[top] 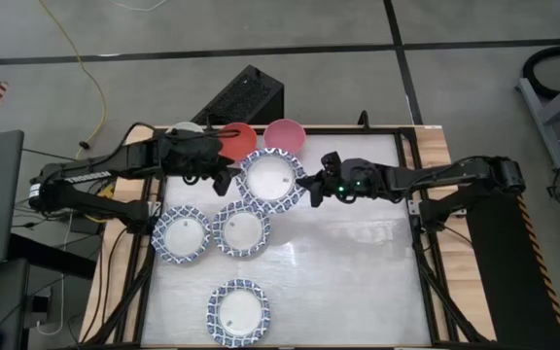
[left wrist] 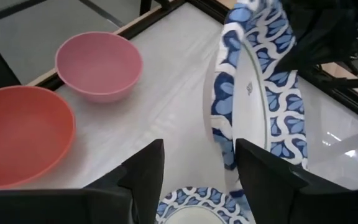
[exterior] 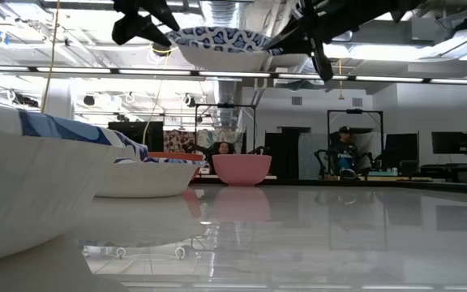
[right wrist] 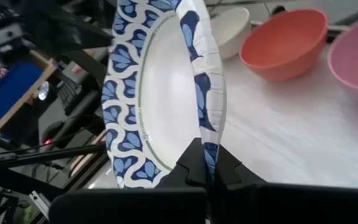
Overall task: Nest bowls inside each other by size order
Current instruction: Stack the white patterned bowl on top of the white patterned bowl
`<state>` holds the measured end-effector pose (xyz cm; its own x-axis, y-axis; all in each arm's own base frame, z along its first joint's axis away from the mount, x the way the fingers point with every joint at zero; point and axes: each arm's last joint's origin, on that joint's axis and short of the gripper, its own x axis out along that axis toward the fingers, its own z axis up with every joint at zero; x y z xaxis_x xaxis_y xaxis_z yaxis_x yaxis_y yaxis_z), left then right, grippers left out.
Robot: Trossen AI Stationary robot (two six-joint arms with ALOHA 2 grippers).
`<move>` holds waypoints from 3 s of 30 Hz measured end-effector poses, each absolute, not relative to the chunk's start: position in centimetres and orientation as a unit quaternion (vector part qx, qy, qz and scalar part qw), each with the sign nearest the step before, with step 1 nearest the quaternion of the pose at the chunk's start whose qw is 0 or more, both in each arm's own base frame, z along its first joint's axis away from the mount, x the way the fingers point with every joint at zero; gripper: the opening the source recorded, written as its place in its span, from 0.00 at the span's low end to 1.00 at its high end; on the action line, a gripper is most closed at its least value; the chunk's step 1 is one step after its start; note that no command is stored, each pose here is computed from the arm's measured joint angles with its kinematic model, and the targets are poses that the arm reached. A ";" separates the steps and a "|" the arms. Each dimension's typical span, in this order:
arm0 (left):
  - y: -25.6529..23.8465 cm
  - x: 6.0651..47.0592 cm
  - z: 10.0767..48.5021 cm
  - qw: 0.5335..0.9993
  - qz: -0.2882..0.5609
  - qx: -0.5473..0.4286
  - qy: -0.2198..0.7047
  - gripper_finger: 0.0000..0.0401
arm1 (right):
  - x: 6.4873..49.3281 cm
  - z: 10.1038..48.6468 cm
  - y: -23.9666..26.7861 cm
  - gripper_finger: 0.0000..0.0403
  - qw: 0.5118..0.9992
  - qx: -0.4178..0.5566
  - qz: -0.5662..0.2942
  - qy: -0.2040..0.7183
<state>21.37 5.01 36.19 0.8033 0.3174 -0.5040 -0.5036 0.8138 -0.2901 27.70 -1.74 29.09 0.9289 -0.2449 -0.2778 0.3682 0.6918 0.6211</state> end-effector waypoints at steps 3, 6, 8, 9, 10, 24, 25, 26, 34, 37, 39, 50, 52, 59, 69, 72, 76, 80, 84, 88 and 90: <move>4.9 20.9 36.4 0.925 0.221 -0.215 0.221 0.46 | 27.6 28.7 -1.7 0.02 0.908 0.366 -0.176 0.103; 4.7 20.0 36.9 0.928 0.222 -0.215 0.210 0.46 | 27.5 28.5 -1.7 0.02 0.901 0.378 -0.182 0.112; 4.6 19.3 37.5 0.932 0.221 -0.215 0.193 0.45 | 27.5 28.5 -1.7 0.02 0.898 0.384 -0.182 0.110; 4.5 18.8 37.8 0.933 0.223 -0.214 0.183 0.45 | 27.5 28.5 -1.7 0.02 0.898 0.386 -0.179 0.109; 4.5 18.2 38.1 0.935 0.226 -0.214 0.173 0.45 | 27.5 28.6 -1.7 0.02 0.898 0.388 -0.176 0.108; 3.7 12.8 40.7 0.937 0.266 -0.213 0.072 0.45 | 30.9 26.3 -1.5 0.02 0.879 0.450 -0.114 0.109; 3.6 12.5 40.8 0.938 0.265 -0.213 0.067 0.45 | 31.2 26.1 -1.5 0.02 0.878 0.453 -0.111 0.112; 3.5 12.3 40.9 0.938 0.265 -0.213 0.065 0.45 | 31.6 26.1 -1.5 0.02 0.877 0.453 -0.109 0.115; 3.5 11.5 40.7 0.933 0.288 -0.203 0.073 0.45 | 36.0 27.5 -1.4 0.02 0.890 0.433 -0.050 0.136; 3.5 11.5 40.5 0.931 0.292 -0.205 0.081 0.45 | 37.6 27.8 -1.4 0.02 0.891 0.419 -0.053 0.166; 3.5 11.5 40.4 0.930 0.292 -0.205 0.085 0.45 | 38.1 27.8 -1.2 0.02 0.890 0.409 -0.051 0.194; 3.5 11.4 40.2 0.928 0.296 -0.205 0.098 0.45 | 39.3 27.9 -1.2 0.02 0.884 0.392 -0.042 0.252; 3.5 11.4 40.2 0.928 0.296 -0.205 0.099 0.45 | 39.4 27.9 -1.1 0.02 0.884 0.393 -0.038 0.251; 3.5 11.4 40.1 0.925 0.306 -0.203 0.098 0.45 | 39.8 26.8 -1.0 0.02 0.874 0.403 -0.025 0.271; 3.5 11.3 40.0 0.920 0.310 -0.215 0.101 0.45 | 40.9 24.4 -2.0 0.02 0.854 0.427 -0.016 0.296; 3.5 11.3 39.8 0.918 0.312 -0.217 0.109 0.45 | 40.9 24.3 -2.6 0.02 0.850 0.436 -0.024 0.295; 3.5 11.2 39.7 0.917 0.314 -0.218 0.113 0.45 | 40.9 24.3 -3.4 0.02 0.851 0.437 -0.031 0.290; 3.5 11.2 39.7 0.917 0.314 -0.218 0.114 0.45 | 40.8 24.3 -3.7 0.02 0.852 0.436 -0.035 0.288; 3.5 11.2 39.7 0.917 0.314 -0.218 0.114 0.45 | 41.2 22.8 -3.7 0.02 0.842 0.440 -0.045 0.309; 3.5 11.2 39.7 0.917 0.315 -0.218 0.115 0.45 | 41.6 21.9 -3.7 0.02 0.837 0.441 -0.050 0.319; 3.5 11.2 39.7 0.917 0.315 -0.218 0.115 0.45 | 41.7 21.3 -3.8 0.02 0.834 0.442 -0.053 0.326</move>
